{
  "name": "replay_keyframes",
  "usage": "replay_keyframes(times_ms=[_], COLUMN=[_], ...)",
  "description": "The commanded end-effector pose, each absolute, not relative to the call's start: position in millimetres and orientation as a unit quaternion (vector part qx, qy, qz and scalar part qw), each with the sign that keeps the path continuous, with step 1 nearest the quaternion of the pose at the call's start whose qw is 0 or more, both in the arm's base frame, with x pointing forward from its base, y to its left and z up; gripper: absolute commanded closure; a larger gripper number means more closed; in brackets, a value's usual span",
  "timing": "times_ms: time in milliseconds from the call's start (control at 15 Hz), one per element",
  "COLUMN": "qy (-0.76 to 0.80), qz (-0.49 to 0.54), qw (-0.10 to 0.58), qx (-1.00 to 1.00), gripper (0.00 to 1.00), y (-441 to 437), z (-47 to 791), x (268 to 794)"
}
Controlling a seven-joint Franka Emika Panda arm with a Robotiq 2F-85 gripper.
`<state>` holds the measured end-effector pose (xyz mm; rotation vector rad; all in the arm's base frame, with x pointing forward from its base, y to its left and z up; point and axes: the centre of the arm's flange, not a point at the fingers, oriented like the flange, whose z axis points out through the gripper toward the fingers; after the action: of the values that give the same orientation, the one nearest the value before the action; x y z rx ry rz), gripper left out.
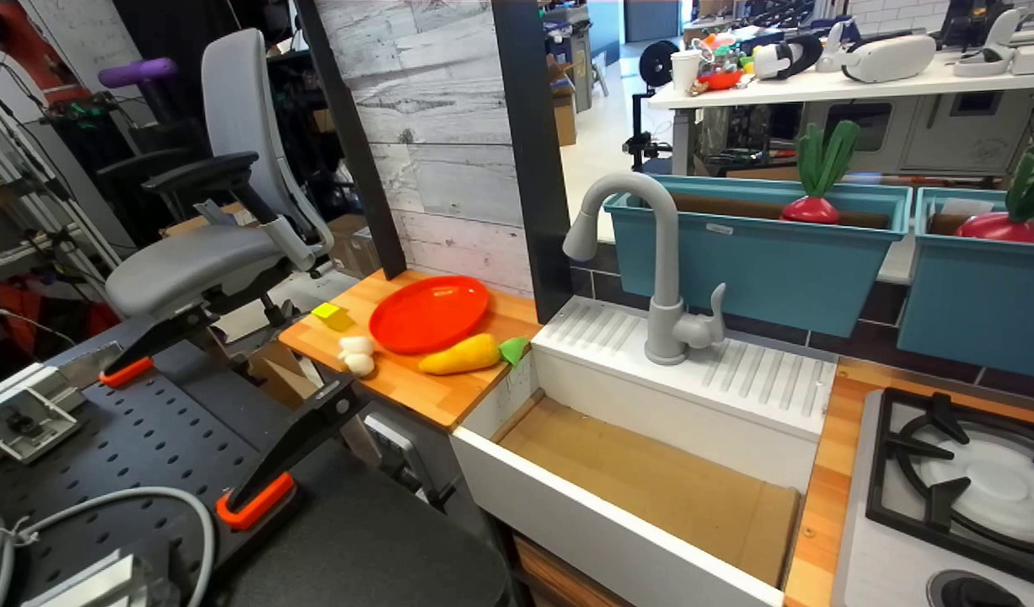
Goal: Move the tap nozzle to the right
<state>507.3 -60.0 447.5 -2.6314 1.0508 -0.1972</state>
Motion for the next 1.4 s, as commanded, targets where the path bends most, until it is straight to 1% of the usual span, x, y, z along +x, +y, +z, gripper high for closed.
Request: replay_keyframes(times_ms=[0, 200, 267, 333, 400, 733, 1133, 1333], qy=[0.396, 0.423, 0.424, 0.422, 0.416, 0.419, 0.464, 0.48], qz=[-0.059, -0.046, -0.04, -0.027, -0.032, -0.026, -0.097, -0.104], qw=[0.144, 0.129, 0.113, 0.106, 0.12, 0.11, 0.092, 0.076], qx=[-0.905, -0.896, -0.898, -0.9, -0.901, -0.901, -0.876, -0.868], gripper=[0.0, 0.0, 0.0, 0.0, 0.0, 0.0, 0.0, 0.0], y=[-93.8, -117.1, -123.1, -127.2, -117.3, -124.7, -137.1, -150.2], z=[418.5, 381.3, 372.5, 369.0, 372.8, 360.0, 317.4, 288.5], x=[542.9, 563.5, 566.8, 568.1, 547.3, 560.0, 568.9, 577.7])
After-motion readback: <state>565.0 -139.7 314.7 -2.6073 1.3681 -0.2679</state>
